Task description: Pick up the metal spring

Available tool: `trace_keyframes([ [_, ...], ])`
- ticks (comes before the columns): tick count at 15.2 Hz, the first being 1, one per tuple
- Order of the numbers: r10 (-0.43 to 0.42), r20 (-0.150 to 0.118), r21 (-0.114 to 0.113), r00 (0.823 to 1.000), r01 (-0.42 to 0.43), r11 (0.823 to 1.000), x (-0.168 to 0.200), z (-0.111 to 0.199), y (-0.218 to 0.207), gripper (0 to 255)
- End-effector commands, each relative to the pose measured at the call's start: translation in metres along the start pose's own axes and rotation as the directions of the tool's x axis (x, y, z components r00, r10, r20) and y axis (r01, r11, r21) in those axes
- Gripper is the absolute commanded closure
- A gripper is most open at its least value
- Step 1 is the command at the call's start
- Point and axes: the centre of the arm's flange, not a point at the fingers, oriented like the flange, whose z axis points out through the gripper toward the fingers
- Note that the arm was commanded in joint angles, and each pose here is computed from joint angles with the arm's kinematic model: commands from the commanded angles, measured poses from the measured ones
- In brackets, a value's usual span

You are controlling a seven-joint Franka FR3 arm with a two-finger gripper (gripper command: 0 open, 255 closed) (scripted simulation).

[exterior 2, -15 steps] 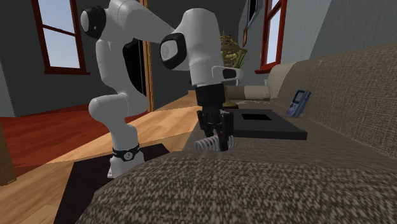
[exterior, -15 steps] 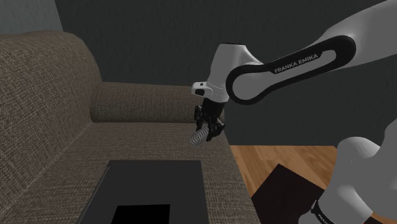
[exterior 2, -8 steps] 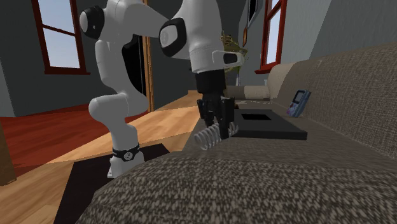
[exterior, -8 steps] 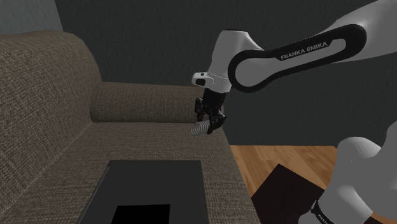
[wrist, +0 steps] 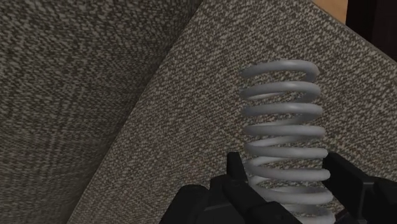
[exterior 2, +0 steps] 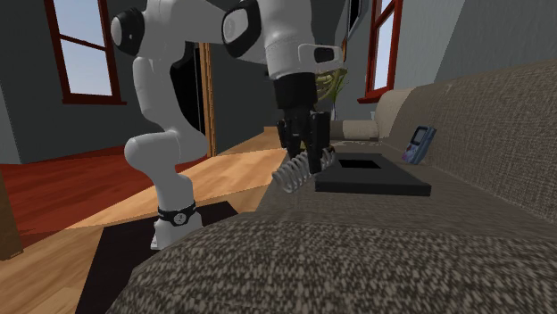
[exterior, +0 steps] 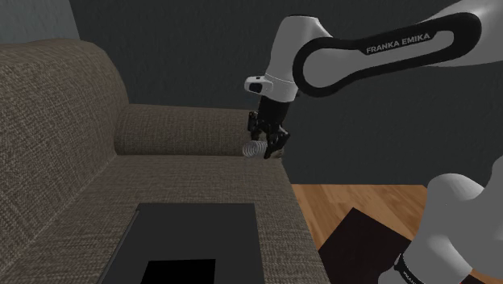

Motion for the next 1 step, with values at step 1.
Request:
trace_keyframes([
  [1, 0.000, 0.000, 0.000, 1.000, 0.000, 1.000, 0.0001, -0.0029, 0.0000, 255],
])
